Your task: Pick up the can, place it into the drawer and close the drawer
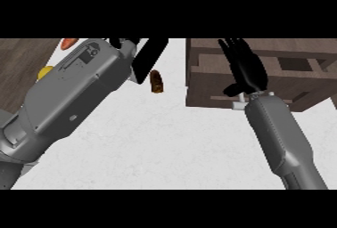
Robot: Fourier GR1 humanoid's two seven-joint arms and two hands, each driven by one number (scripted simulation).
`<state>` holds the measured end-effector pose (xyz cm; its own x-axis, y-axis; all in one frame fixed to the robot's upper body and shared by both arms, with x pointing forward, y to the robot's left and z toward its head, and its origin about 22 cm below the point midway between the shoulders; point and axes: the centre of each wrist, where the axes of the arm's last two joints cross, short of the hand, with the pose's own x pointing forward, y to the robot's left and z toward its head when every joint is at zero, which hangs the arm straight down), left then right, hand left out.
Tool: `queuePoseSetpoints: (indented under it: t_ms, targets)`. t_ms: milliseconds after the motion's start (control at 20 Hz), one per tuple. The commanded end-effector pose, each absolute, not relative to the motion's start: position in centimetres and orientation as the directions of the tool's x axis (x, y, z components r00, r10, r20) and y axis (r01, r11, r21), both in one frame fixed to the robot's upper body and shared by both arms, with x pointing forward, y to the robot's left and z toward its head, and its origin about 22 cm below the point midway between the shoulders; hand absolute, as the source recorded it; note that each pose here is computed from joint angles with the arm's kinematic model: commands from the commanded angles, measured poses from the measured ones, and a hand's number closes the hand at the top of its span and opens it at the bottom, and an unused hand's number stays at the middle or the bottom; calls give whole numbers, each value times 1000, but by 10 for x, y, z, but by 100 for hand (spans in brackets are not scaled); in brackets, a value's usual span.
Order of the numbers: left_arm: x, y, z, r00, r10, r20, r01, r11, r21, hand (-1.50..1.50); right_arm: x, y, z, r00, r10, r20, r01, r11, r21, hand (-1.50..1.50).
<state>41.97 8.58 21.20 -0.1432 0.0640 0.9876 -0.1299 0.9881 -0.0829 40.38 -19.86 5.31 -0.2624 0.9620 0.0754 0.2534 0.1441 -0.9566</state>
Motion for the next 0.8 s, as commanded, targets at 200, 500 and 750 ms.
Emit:
queuePoseSetpoints:
  t_ms: [200, 500, 750]
  targets:
    - [410, 103, 209, -133, 71, 989, -128, 988, -88, -150, 421, -199, 33, -214, 973, 83, 297, 145, -944, -150]
    - [403, 112, 212, -160, 47, 986, -130, 989, -68, -150, 435, -204, 43, -189, 979, 71, 358, 136, -924, -150]
    - [403, 116, 219, -160, 60, 985, -141, 987, -83, -150, 453, -207, 76, -171, 983, 65, 416, 132, -900, -150]
